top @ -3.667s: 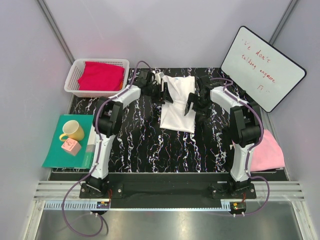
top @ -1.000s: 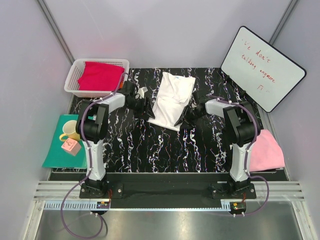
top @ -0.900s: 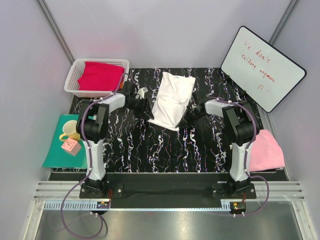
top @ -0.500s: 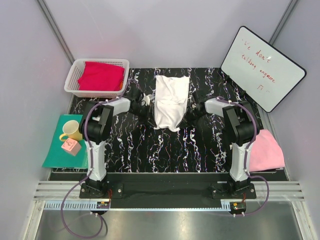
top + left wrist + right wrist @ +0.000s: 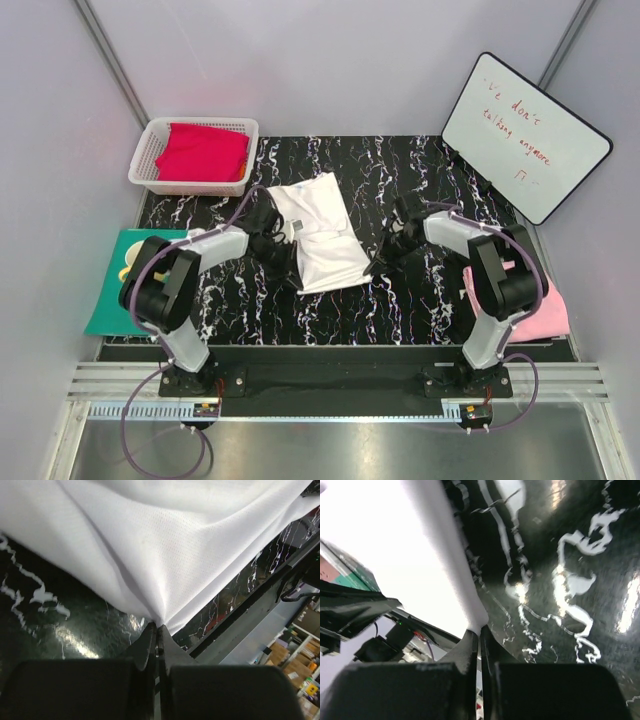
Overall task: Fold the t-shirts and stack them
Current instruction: Grab one side of the 2/3 rectangular tshirt with both arms, then fold the long partially folded tshirt into a neat square
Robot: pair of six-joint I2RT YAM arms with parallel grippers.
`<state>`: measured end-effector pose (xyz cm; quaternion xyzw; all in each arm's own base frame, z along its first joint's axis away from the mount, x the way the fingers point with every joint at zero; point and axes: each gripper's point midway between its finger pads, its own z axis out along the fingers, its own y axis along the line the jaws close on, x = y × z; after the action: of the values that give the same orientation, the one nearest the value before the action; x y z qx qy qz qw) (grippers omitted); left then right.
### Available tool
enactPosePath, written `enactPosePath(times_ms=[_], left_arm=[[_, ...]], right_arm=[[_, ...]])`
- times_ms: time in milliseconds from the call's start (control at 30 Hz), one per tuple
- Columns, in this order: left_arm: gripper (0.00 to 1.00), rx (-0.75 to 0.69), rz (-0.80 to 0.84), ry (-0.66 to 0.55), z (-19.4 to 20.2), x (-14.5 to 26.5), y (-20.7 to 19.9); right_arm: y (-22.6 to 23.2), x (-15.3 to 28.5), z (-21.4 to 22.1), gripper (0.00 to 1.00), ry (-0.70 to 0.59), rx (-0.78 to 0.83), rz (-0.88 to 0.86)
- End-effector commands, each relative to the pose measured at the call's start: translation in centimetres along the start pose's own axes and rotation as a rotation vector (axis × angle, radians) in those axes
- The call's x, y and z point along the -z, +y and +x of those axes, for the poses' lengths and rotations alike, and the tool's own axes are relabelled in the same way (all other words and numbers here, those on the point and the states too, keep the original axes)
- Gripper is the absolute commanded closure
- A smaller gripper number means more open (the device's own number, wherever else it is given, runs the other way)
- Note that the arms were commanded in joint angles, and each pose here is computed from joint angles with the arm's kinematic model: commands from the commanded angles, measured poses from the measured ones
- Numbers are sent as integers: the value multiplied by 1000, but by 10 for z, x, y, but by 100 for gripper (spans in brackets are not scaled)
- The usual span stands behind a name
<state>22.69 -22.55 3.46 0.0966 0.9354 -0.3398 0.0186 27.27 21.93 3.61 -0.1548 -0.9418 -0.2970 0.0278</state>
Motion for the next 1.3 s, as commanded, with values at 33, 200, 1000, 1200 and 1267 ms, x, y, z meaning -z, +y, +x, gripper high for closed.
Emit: enactPosePath(times_ms=[33,200,1000,1200,1267], left_arm=[[100,-25,-118,-125,-22,33,-3],[100,-26,-139,-172,-48,52,-20],[100,-2,-109,-505,-180,143,-70],[100,64,-104,-519,-209,138,-53],[100,97,-98,-513,-216,133,-44]], right_arm=[[11,35,-11,100,-155,157,11],[29,53,-16,100,-201,216,-27],[158,77,-144,96,-399,511,-153],[171,52,-173,89,-385,516,-179],[169,39,-183,82,-373,506,-179]])
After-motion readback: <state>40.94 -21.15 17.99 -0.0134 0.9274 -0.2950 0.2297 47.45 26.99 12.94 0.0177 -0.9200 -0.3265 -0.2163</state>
